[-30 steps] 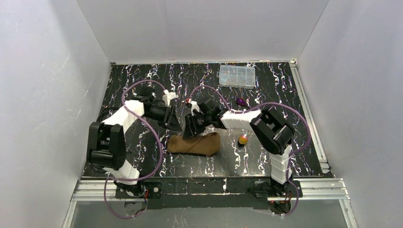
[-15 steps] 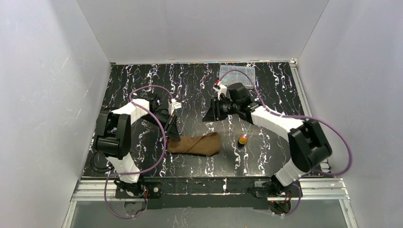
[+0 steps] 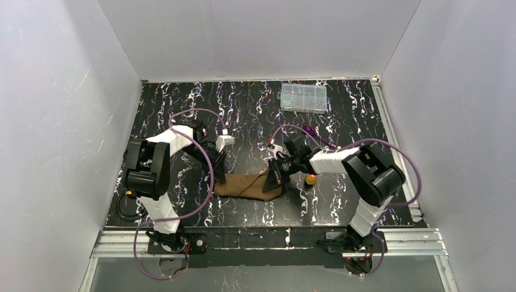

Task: Fold the napkin into a case and place the utensils inside
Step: Pick up the spoon from the corner of the board.

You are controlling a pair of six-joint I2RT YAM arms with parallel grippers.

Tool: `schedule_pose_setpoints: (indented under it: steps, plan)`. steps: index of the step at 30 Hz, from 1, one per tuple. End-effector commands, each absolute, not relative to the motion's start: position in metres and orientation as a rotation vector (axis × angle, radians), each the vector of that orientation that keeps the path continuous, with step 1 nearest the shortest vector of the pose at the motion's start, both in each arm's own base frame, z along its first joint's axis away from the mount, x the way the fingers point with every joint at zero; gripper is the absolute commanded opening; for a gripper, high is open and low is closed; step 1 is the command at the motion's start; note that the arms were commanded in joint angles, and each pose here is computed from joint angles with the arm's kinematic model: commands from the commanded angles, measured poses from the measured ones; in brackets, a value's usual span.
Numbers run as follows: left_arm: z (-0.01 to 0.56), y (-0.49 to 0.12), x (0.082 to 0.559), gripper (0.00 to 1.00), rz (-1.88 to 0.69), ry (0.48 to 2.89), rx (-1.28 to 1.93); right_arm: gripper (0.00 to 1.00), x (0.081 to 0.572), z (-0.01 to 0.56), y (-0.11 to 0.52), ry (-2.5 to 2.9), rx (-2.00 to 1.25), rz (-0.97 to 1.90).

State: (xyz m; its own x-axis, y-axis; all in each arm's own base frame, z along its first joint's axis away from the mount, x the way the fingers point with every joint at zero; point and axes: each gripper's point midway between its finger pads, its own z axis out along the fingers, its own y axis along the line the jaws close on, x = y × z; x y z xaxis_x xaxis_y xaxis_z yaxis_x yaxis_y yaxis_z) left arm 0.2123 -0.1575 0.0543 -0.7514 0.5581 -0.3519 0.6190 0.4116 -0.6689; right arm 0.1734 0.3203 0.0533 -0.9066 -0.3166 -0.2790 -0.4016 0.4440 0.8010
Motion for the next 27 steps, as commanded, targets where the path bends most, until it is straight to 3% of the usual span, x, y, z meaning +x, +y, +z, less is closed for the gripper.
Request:
schedule_pose_setpoints:
  steps: [1, 7, 9, 14, 18, 22, 27]
  plan:
    - [0.036, -0.142, 0.226, 0.15, -1.076, 2.605, 1.221, 0.03, 0.186, 0.037, 0.328, 2.582, -0.672, 1.471]
    - [0.016, -0.126, 0.224, 0.11, -0.948, 2.714, 1.222, 0.01, 0.205, 0.021, 0.323, 2.623, -0.660, 1.384]
    - [0.014, -0.126, 0.220, 0.10, -0.953, 2.743, 1.195, 0.06, 0.209, 0.025, 0.326, 2.608, -0.674, 1.394]
    - [0.026, -0.137, 0.215, 0.11, -1.063, 2.769, 1.072, 0.24, 0.216, 0.068, 0.331, 2.518, -0.732, 1.460]
    - [0.074, -0.164, 0.220, 0.15, -1.370, 2.720, 0.825, 0.47, 0.258, 0.107, 0.301, 2.487, -0.649, 1.282]
    - [0.116, -0.173, 0.229, 0.31, -1.451, 2.687, 0.729, 0.66, 0.323, 0.123, 0.247, 2.519, -0.458, 0.843]
    - [0.162, -0.167, 0.243, 0.59, -1.266, 2.613, 0.791, 0.67, 0.369, 0.103, 0.168, 2.637, -0.307, 0.209]
